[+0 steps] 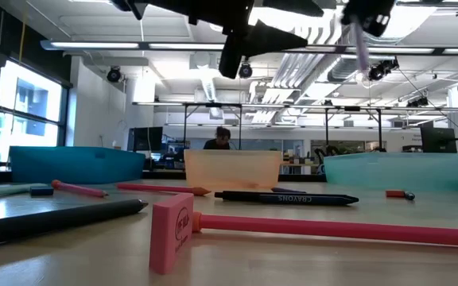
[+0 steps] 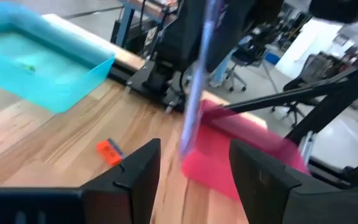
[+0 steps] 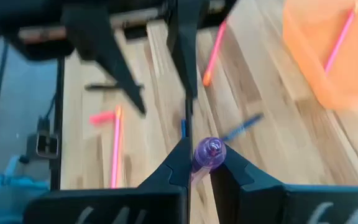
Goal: Sort crayons/erasers/pens/pencils in bins
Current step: Put the purple pen into the pink bin
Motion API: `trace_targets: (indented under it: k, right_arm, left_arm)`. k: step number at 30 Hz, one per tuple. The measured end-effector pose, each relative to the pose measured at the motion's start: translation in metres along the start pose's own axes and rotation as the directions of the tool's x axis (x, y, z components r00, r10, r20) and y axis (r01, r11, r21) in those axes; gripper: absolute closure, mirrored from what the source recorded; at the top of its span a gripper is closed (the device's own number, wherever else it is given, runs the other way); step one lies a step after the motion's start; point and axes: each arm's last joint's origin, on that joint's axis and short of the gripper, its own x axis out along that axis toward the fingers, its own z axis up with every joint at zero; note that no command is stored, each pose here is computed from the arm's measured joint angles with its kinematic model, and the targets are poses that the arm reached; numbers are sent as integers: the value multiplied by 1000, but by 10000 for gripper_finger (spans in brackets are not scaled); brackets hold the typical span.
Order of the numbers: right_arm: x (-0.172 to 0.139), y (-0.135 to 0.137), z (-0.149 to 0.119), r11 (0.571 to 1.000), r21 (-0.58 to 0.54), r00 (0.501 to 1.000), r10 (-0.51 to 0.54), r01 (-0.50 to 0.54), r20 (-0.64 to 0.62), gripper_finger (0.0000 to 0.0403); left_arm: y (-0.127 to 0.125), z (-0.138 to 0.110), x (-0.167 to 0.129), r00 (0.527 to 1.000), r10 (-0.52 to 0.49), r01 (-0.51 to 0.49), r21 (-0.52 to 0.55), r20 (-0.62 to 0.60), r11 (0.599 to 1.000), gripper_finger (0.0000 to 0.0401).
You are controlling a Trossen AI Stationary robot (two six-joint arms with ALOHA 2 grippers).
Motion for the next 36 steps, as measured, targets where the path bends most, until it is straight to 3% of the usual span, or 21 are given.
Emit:
trace_targets:
  k: [13, 21, 31, 36]
  right_arm:
    - [-45, 4, -42, 994, 70, 992, -75, 83, -104, 385]
    - [-28, 13, -86, 984, 171, 976, -12, 51, -219, 385]
    - [-24, 34, -119, 960, 275, 947, 126, -42, -294, 385]
    - [-8, 35, -145, 935, 352, 934, 158, -38, -320, 385]
  left_arm:
    - [11, -2, 0, 996, 57, -55, 23, -71, 998, 246]
    - [23, 21, -24, 974, 153, -139, 94, -167, 986, 255]
    - [25, 54, -72, 947, 250, -218, 169, -200, 961, 266]
    - [23, 51, -85, 918, 319, -275, 200, -236, 940, 270]
